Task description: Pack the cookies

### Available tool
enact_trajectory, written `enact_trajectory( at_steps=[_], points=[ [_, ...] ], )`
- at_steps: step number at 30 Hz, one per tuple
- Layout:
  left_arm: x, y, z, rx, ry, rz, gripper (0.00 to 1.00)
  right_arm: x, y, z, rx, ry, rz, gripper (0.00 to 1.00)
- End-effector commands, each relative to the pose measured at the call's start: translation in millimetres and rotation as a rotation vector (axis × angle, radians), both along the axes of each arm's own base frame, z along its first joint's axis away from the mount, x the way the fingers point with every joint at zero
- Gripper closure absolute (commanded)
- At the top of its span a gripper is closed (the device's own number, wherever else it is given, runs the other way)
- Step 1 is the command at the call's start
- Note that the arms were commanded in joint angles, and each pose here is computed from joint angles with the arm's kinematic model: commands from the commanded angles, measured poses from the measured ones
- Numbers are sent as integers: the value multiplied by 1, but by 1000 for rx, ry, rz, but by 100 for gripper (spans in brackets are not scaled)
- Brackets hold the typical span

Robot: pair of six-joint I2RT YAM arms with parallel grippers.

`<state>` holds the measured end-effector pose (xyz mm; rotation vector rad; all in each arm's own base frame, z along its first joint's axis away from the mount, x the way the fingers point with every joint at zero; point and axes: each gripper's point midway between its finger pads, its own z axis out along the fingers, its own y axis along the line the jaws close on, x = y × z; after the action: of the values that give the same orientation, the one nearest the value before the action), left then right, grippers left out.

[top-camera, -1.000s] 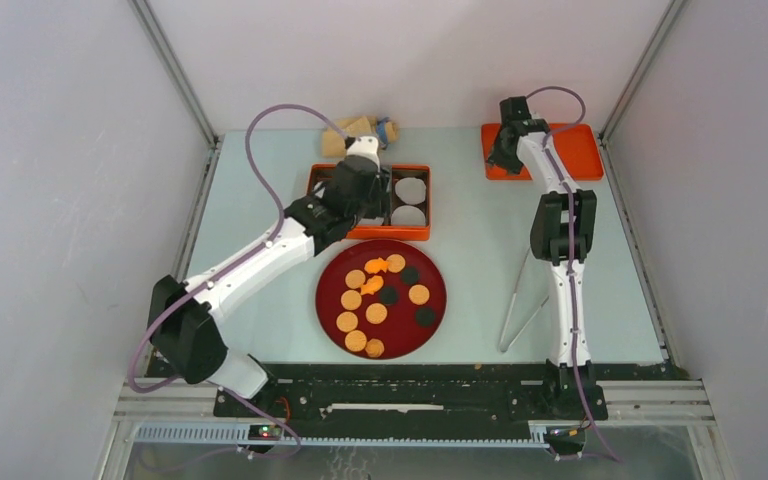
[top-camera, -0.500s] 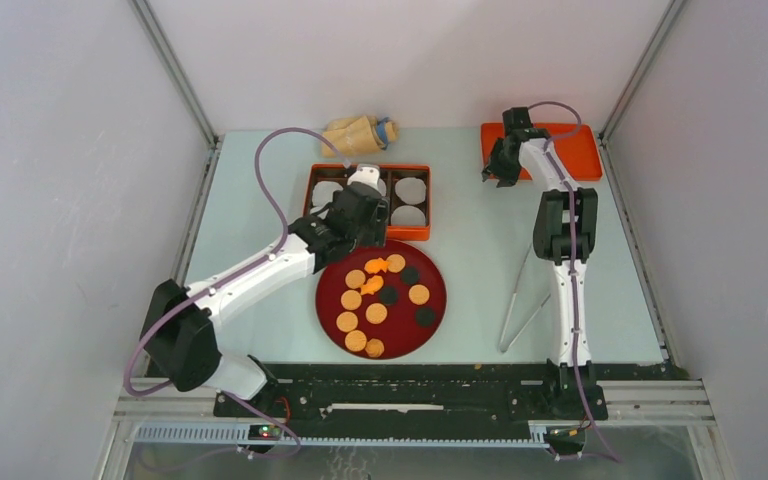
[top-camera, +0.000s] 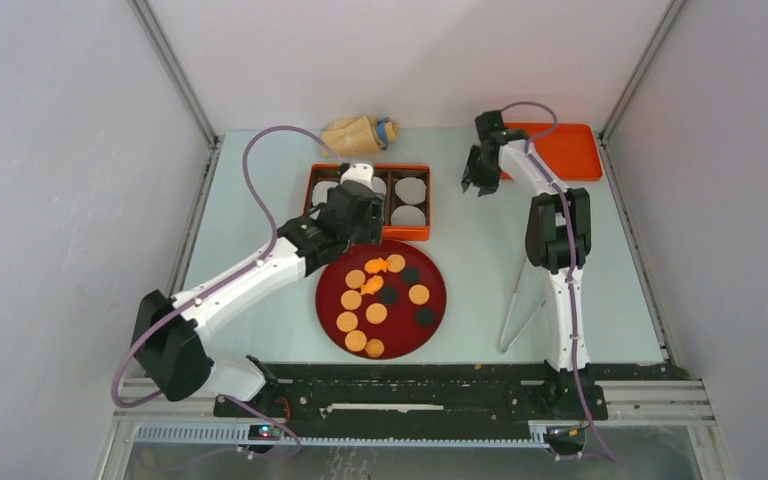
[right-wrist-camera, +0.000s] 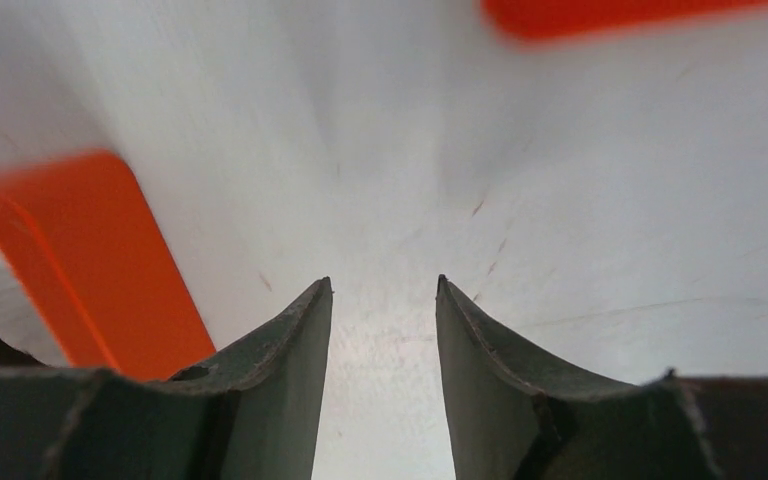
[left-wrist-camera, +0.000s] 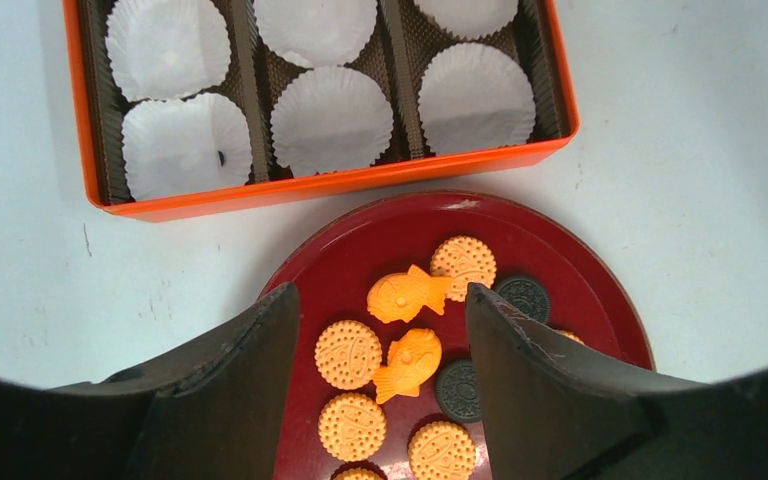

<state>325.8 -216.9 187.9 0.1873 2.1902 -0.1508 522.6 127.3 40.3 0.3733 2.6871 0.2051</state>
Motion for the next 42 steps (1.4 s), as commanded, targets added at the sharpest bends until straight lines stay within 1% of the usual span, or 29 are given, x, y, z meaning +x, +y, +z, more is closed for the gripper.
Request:
enact_trajectory(
  at_steps=[1,2,4,7,9,13,17,21,28,33,37,42],
  points=[
    [-8,6,21,-35,-53,-9,33,49,-63,52,-89,-146,-147,49],
    [-9,6,23,-42,-57,-14,33,53,-68,49,-91,-143,-159,48],
    [-11,7,23,-45,-59,-18,32,57,-77,43,-101,-138,-170,43],
    [-13,9,25,-52,-71,-22,27,60,-89,31,-130,-132,-187,33],
    [-13,8,26,-59,-76,-27,24,62,-95,19,-120,-115,-198,32],
    [-14,5,27,-67,-77,-43,24,68,-106,10,-82,-103,-229,32],
    [-15,7,25,-64,-78,-39,24,73,-115,16,-75,-127,-251,33],
    [-15,11,21,-53,-76,-26,24,73,-118,12,-62,-116,-251,32],
    [-12,6,20,-54,-70,-34,24,71,-114,6,-34,-91,-249,32],
    [-13,3,19,-59,-66,-47,24,66,-119,1,-54,-61,-272,35],
    [-12,1,19,-62,-66,-52,24,66,-121,1,-61,-63,-287,35],
    [-13,4,20,-59,-73,-45,24,44,-116,-19,-61,43,-232,35]
  ],
)
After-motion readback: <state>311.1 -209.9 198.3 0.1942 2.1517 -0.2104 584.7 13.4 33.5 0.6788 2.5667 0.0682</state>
